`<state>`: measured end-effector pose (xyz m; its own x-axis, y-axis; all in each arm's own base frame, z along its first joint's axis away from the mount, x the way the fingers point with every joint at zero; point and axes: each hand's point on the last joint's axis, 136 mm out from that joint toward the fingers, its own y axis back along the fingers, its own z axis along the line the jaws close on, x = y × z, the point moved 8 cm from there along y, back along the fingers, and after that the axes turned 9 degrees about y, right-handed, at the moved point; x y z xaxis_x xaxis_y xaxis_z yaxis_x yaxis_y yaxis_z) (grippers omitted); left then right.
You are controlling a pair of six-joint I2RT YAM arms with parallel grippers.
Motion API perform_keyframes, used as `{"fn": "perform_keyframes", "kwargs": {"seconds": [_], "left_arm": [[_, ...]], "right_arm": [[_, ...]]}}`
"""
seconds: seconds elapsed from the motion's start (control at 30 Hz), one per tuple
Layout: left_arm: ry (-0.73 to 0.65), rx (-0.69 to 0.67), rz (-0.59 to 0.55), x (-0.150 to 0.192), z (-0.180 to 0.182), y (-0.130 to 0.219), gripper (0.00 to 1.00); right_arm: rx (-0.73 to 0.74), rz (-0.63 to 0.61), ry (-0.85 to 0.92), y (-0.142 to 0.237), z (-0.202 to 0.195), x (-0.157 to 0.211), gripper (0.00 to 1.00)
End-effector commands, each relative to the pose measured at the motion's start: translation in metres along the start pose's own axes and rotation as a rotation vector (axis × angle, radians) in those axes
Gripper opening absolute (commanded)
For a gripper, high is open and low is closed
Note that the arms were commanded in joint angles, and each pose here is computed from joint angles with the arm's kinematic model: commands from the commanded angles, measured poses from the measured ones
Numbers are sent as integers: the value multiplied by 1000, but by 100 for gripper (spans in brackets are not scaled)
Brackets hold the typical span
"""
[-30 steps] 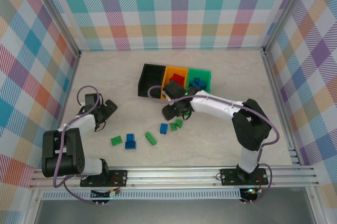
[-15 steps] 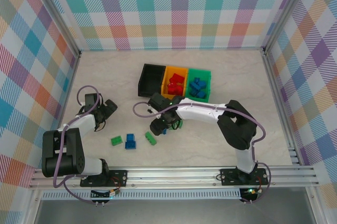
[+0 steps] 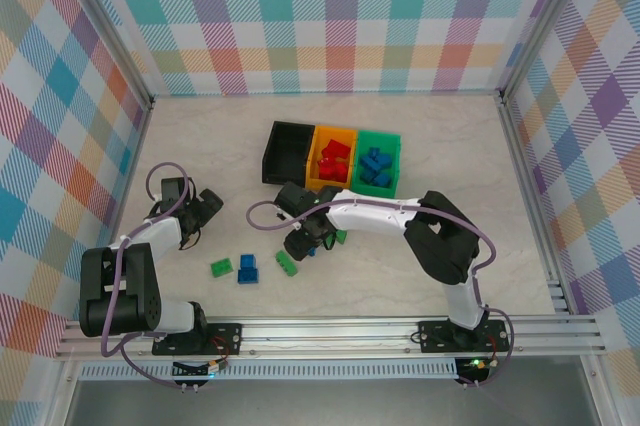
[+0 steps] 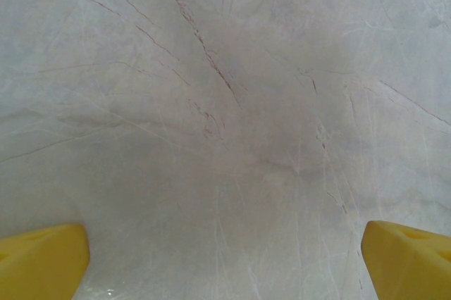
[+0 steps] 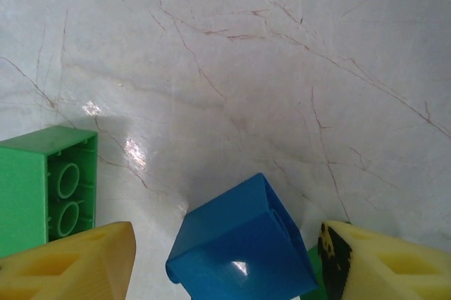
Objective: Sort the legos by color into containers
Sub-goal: Pick up the lego from the center of the table.
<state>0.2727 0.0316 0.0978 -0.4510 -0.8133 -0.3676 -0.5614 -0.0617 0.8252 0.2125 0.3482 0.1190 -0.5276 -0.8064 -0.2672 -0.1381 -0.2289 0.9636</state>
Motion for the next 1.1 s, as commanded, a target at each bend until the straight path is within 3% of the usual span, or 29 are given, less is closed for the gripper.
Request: {"fn": "perform_keyframes", "kwargs": {"seconds": [0.0,0.53,0.77,1.07], "left_arm": [[3,154,146,16,-15,-9,100],[3,152,142,15,-15,-9,100],[-3,148,140,14,-15,-8,100],[-1,147,142,15,-15,-9,100]], "right_arm": [[9,138,31,-2,2,31,69],[51,102,81,-19,13,8,66],[62,95,90,-12,12,4,43],[69,-45,-45,31,-15,0,40]]}}
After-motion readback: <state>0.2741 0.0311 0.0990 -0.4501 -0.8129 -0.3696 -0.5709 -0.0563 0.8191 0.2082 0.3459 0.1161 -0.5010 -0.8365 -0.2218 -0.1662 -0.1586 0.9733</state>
